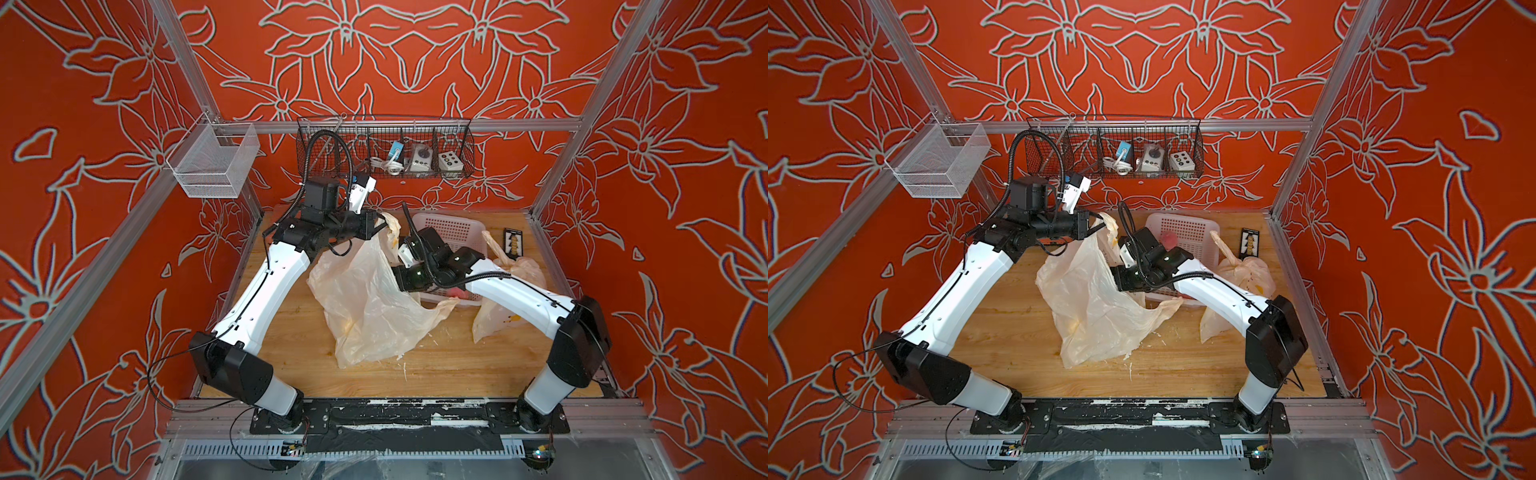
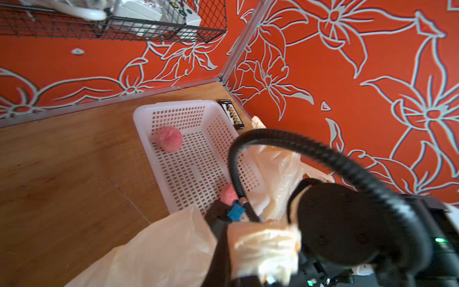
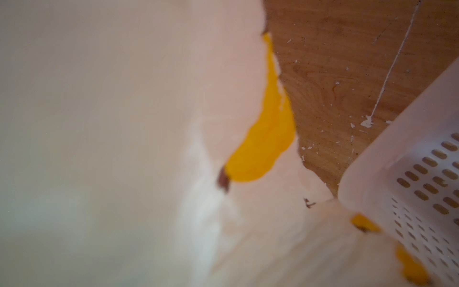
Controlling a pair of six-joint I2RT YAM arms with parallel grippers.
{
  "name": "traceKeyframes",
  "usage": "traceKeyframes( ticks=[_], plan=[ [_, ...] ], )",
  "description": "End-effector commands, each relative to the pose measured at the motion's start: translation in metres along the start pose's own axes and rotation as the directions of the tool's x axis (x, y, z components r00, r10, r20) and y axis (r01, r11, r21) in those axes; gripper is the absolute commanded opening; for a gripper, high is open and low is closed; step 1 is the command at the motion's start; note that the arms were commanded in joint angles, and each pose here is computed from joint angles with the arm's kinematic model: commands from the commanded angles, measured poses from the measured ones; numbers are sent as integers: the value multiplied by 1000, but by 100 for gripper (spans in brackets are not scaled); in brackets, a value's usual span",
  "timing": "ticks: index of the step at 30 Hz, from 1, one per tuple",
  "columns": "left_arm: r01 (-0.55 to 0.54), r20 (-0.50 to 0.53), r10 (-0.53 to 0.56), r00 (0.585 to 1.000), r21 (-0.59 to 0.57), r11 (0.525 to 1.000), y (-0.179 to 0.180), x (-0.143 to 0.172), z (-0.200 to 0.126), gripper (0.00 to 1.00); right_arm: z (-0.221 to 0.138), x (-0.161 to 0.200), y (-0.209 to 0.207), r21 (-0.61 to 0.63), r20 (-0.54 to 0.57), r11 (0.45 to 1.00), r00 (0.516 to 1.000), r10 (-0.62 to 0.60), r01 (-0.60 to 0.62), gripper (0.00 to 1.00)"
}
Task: Place the peach into a plastic bag & tie a knot
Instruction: Place the peach in the plastic bag, then pick up the peach from the basket.
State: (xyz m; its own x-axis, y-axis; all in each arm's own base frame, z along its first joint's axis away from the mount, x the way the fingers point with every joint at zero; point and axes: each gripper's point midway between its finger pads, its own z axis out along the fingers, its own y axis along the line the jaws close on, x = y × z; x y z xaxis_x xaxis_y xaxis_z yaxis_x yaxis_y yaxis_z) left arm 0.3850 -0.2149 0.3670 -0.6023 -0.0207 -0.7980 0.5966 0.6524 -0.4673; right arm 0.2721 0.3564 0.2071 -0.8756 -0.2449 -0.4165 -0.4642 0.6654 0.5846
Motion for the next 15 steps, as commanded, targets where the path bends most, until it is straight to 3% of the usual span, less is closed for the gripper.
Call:
traceKeyframes(
  ticks=[1,5,8,12,15],
  plan=[
    [-2,-26,-1,1000,-109,994,34,11,-1,0,-51,6,12,-39,3,998,999,-44,45,85],
    [6,-44,-15,999,-189,982,60,21,-2,0,-105,5,-2,-43,49,999,999,-12,14,77],
    [3,-56,-15,998,-202,979,63,26,-3,0,-132,-1,-48,78,118,994,991,62,-71,74],
    [18,-24,-21,999,-136,991,48,23,-5,0,-124,17,-140,423,46,892,987,151,-157,80],
    [28,-2,-28,1000,-84,996,35,20,-9,0,-114,23,-182,573,16,804,983,184,-160,84]
  ],
)
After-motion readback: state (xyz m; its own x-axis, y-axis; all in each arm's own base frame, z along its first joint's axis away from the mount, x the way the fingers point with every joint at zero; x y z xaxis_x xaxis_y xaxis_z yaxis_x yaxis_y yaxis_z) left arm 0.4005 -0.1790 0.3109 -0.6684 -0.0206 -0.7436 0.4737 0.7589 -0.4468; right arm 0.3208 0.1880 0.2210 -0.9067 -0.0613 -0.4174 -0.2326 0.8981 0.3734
